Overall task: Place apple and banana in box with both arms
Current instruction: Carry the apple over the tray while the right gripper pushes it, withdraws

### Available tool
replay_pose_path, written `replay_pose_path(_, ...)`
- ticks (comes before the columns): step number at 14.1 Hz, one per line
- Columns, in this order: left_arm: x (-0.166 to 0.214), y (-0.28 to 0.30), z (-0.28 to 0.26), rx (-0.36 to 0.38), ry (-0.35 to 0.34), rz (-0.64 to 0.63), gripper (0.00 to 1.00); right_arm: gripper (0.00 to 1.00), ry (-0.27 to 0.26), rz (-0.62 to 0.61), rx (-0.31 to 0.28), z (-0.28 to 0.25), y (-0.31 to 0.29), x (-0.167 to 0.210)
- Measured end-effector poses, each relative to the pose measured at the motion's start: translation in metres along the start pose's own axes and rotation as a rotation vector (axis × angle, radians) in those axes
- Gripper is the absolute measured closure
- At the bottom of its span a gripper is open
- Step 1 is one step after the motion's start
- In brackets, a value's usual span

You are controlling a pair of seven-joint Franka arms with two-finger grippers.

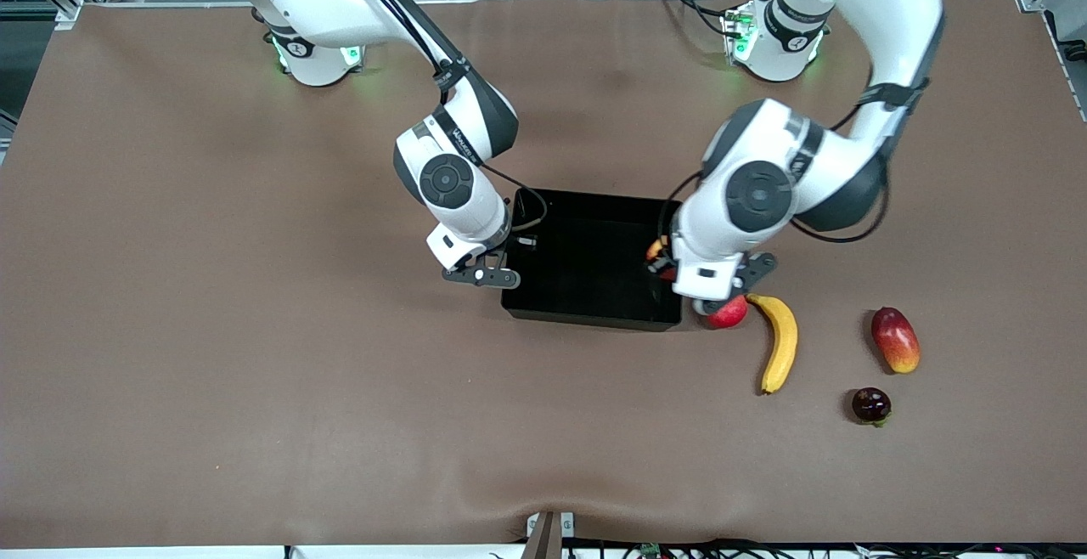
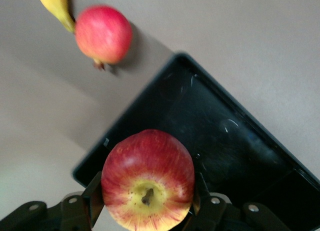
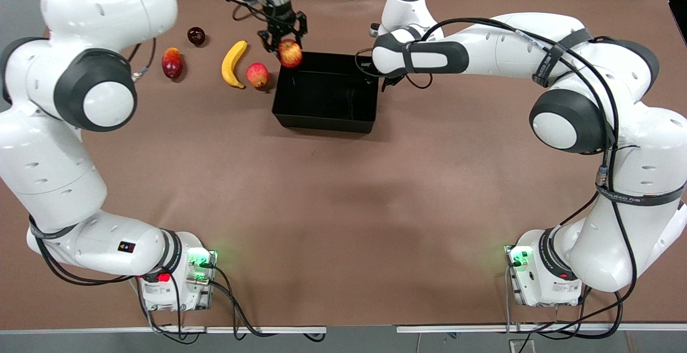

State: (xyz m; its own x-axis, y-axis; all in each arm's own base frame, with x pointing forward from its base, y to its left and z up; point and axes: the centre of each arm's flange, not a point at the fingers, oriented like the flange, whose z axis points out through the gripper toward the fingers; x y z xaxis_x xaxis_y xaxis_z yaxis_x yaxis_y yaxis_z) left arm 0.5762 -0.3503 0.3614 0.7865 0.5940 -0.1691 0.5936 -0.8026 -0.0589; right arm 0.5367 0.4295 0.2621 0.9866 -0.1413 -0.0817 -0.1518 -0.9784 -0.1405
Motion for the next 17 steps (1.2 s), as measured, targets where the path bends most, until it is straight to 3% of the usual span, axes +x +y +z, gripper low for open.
replay_pose_path(5, -0.030, 0.009, 0.089, 0.018, 0.065, -0.031, 0.28, 0.01, 0.021, 0.029, 0.010, -0.020, 0.015, 0.018)
replay_pose_path(8, -0.032, -0.004, 0.115, 0.057, 0.078, -0.012, 0.28, 0.00, 0.033, 0.016, 0.016, -0.055, 0.058, 0.056)
replay_pose_path(12, -0.037, -0.007, 0.124, 0.076, 0.089, 0.061, 0.28, 0.00, 0.056, -0.037, 0.024, -0.125, 0.161, 0.119)
replay_pose_path(17, -0.046, -0.007, 0.141, 0.087, 0.076, 0.179, 0.28, 0.00, 0.069, -0.058, 0.033, -0.247, 0.275, 0.132)
